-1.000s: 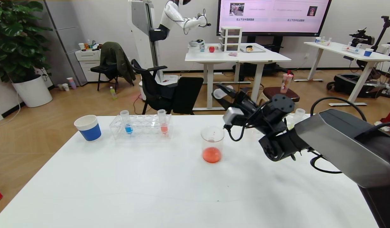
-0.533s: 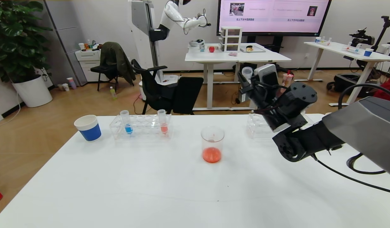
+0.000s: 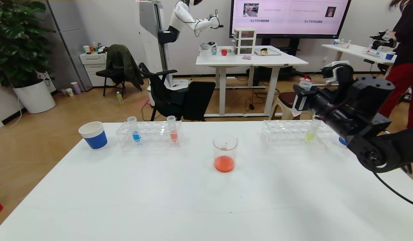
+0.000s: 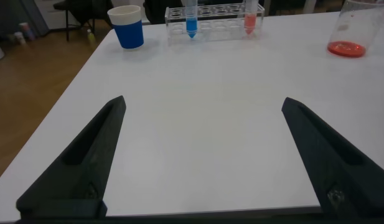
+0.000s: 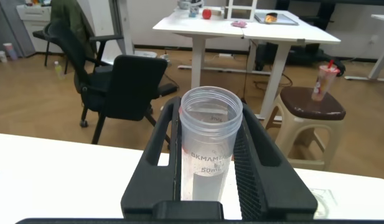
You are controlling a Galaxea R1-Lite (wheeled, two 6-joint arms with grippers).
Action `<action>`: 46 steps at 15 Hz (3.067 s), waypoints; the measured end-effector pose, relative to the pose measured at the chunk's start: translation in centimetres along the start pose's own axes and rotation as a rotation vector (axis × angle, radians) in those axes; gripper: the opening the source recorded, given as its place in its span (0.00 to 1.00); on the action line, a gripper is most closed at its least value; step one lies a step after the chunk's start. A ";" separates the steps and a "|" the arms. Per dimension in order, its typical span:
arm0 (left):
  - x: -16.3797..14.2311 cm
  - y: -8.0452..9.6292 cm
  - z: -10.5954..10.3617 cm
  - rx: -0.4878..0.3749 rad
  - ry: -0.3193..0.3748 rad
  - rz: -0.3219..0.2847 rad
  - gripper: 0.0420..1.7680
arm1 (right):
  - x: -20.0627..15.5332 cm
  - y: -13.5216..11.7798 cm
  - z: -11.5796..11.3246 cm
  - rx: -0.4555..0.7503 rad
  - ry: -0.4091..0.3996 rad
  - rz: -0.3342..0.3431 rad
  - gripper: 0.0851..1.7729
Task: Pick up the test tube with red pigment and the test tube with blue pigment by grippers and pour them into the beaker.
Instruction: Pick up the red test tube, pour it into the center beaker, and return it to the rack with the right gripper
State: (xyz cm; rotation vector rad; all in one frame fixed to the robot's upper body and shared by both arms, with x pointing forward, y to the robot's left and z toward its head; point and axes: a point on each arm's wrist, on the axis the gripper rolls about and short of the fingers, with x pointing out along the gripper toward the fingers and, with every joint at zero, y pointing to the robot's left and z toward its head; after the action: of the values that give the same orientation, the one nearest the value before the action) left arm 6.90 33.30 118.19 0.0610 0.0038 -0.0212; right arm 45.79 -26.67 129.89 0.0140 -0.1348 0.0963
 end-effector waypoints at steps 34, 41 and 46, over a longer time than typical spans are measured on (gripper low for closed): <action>0.0 0.0 0.0 0.000 0.000 0.000 0.99 | 0.4 -21.4 -10.1 -0.041 0.147 -0.367 0.98; 0.0 0.0 0.0 0.000 0.000 0.000 0.99 | 1.0 -10.2 -2.7 -0.033 0.052 -0.117 0.98; 0.0 0.0 0.0 0.000 0.000 0.000 0.99 | -3.0 -5.0 2.2 -0.022 -0.018 -0.038 0.98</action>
State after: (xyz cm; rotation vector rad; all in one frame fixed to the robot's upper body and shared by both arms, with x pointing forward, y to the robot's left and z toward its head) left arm 6.90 33.30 118.18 0.0610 0.0042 -0.0216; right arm 43.06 -31.98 131.61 -0.0046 -0.1540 0.0570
